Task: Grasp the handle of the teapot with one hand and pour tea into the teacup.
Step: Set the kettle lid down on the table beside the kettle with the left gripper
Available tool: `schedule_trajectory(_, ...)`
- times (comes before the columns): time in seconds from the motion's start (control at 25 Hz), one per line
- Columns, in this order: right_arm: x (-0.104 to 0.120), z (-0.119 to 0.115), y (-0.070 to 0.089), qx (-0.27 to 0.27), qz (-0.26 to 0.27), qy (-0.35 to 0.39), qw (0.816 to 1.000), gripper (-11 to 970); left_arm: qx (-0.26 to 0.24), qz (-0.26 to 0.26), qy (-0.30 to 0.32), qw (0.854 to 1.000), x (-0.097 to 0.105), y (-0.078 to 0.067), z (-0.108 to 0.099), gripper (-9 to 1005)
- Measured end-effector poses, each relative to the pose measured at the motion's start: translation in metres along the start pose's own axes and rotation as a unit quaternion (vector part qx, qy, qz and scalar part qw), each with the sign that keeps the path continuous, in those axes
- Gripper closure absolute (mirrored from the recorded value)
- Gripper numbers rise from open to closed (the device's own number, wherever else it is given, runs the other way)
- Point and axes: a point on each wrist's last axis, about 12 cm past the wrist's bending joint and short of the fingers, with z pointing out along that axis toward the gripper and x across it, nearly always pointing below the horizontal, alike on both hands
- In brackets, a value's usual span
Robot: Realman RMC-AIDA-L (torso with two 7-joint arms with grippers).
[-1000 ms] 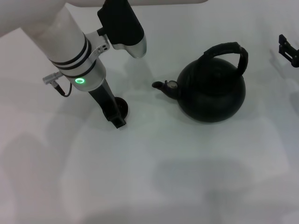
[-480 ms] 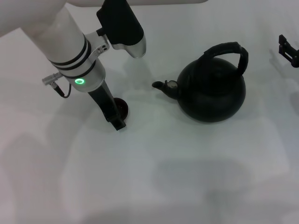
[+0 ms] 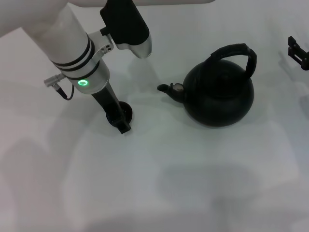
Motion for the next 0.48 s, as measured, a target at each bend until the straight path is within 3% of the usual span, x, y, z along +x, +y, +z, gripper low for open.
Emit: schedule_trajectory(0.48,0.001,-0.001,0.000,0.001,0.000,0.001,1.000,116,-0.006,0.008,0.005,1.000,0.001,-0.006,-0.011,180)
